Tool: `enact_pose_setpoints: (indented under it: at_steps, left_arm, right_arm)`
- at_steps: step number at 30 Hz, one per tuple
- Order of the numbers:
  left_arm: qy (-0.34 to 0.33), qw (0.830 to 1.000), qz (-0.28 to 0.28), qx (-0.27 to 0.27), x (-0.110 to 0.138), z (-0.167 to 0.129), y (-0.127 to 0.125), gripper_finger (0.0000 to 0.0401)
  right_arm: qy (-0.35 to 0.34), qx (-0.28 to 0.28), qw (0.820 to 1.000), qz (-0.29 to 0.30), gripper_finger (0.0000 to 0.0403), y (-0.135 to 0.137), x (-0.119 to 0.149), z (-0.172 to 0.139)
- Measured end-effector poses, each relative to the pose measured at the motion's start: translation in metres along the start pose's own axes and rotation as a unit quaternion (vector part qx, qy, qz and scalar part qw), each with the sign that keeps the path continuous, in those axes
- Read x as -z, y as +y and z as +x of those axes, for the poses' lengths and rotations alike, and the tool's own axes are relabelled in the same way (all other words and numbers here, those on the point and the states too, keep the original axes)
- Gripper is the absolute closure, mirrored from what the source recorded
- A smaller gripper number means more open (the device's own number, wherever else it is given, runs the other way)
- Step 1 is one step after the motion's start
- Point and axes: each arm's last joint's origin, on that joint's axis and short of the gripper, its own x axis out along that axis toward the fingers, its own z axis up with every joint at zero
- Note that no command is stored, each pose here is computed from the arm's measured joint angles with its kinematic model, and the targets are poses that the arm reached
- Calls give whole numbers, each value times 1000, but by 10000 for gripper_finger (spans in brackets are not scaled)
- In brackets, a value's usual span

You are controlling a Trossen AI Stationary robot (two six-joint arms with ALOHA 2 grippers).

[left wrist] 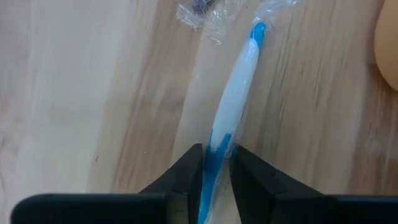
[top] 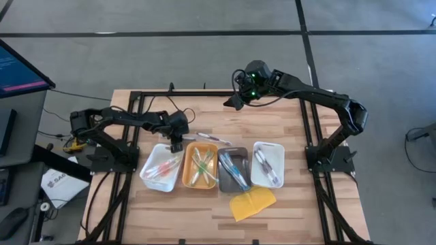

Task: Pick & Place Toothbrushes
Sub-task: Put the blue toothbrush into the black bin

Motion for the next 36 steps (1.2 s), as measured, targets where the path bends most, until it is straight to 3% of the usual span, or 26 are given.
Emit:
enact_pose_setpoints:
  at_steps: [7,20,26,29,33,36]
  left_arm:
    - [8,1000,15,5,1,-4,-8,329]
    - [-64,997,24,-44,-2,-43,-11,329]
    - [-35,999,11,-25,-5,-40,-4,329]
    - [28,996,-84,-13,-16,-42,9,329]
    - [108,965,-238,14,-37,-50,18,328]
    - [120,949,-293,4,-57,-56,16,340]
  right_arm:
    - [0,0,1000,0,168,0,0,0]
    - [0,0,1000,0,168,0,0,0]
    - [0,0,1000,12,168,0,0,0]
    - [0,-1,999,50,168,0,0,0]
    - [1,-2,996,86,168,0,0,0]
    - [1,-2,996,87,168,0,0,0]
